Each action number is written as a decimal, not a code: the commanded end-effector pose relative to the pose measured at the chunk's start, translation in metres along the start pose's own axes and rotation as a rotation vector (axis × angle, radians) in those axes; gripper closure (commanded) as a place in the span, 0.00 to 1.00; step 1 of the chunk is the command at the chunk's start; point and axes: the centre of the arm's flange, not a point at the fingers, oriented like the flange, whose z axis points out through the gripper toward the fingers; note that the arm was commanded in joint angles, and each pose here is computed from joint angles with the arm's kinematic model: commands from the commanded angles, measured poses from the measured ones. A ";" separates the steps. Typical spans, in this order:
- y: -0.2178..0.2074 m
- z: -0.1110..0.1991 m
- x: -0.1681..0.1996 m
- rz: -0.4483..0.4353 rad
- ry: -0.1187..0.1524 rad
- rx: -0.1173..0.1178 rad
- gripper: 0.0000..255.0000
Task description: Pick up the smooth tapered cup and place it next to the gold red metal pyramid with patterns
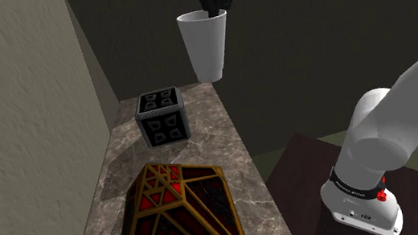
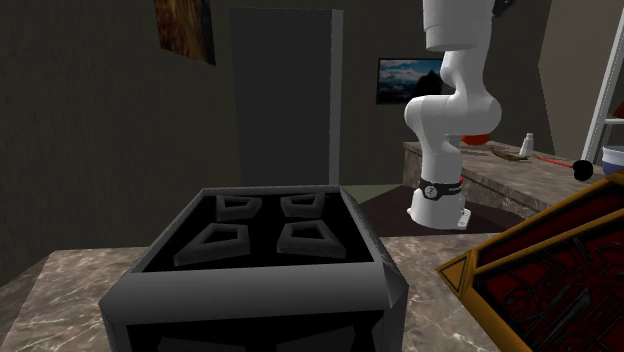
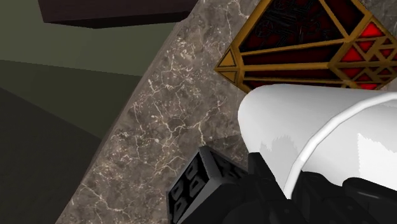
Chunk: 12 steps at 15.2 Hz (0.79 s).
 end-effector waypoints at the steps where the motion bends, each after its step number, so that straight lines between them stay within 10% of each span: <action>1: -0.018 0.001 -0.018 0.001 0.000 0.000 1.00; 12: -0.118 0.011 -0.123 0.001 0.000 0.000 1.00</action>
